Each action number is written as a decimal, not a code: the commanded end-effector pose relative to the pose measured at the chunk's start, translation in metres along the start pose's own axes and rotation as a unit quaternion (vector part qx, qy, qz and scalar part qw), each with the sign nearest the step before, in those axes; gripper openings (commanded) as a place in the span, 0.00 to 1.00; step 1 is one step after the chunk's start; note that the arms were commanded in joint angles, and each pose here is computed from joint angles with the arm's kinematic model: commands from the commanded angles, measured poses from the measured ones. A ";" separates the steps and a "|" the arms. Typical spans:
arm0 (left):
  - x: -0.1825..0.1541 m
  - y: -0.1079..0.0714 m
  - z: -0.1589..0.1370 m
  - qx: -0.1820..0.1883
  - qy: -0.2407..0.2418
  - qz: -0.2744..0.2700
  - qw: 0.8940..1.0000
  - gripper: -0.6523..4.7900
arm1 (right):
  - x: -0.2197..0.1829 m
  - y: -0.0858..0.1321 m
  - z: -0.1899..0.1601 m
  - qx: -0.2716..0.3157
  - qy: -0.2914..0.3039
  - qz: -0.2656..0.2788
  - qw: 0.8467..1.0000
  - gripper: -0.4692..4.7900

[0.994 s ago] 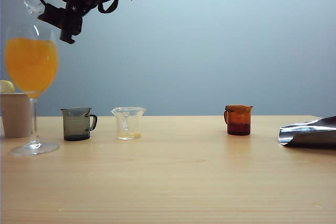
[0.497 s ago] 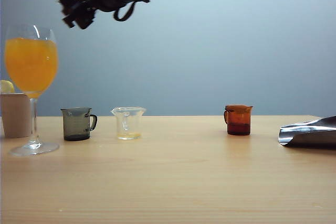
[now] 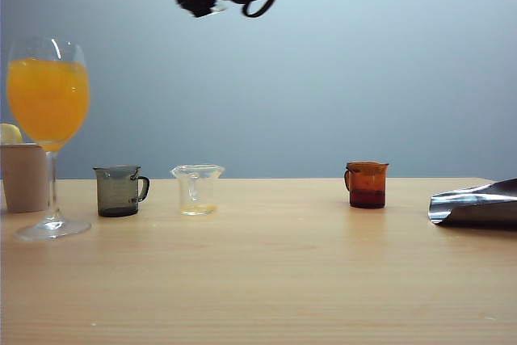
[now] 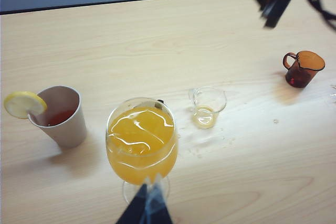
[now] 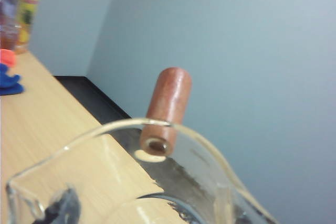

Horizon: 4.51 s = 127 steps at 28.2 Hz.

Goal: Pick up the third measuring cup from the left, pour the pineapple juice inside into the goblet, and finally put the measuring cup back in its original place.

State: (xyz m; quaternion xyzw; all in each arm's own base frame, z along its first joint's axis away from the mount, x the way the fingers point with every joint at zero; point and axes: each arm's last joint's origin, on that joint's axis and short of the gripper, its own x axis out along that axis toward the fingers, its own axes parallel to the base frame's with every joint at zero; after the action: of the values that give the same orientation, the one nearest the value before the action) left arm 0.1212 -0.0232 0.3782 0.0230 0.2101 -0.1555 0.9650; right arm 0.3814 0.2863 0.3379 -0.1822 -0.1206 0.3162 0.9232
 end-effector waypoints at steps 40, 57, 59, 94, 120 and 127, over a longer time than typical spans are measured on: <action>-0.002 0.000 0.001 0.001 -0.004 -0.002 1.000 0.11 | -0.071 0.040 -0.155 0.173 0.099 -0.044 0.979 0.09; -0.002 0.000 0.001 0.000 -0.001 -0.002 1.000 0.11 | -0.069 0.059 -0.197 0.192 0.139 -0.038 0.971 0.09; -0.002 0.000 0.001 0.000 -0.001 -0.002 1.000 0.11 | -0.069 0.060 -0.201 0.199 0.141 -0.039 0.969 0.09; -0.002 0.000 -0.001 -0.001 0.007 -0.002 1.000 0.11 | -0.070 0.069 -0.219 0.221 0.163 -0.032 0.961 0.80; -0.002 0.000 -0.001 -0.001 0.006 -0.002 1.000 0.11 | -0.089 0.050 -0.168 0.225 0.291 0.007 0.930 0.91; -0.002 0.000 -0.001 -0.001 0.006 -0.002 1.000 0.11 | -0.109 0.035 -0.130 0.225 0.341 0.018 0.913 0.91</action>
State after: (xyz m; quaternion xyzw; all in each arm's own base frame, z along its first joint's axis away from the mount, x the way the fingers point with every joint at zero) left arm 0.1204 -0.0231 0.3761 0.0229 0.2214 -0.1554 0.9625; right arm 0.3263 0.2126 0.1858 -0.0679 0.2720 0.2699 0.9212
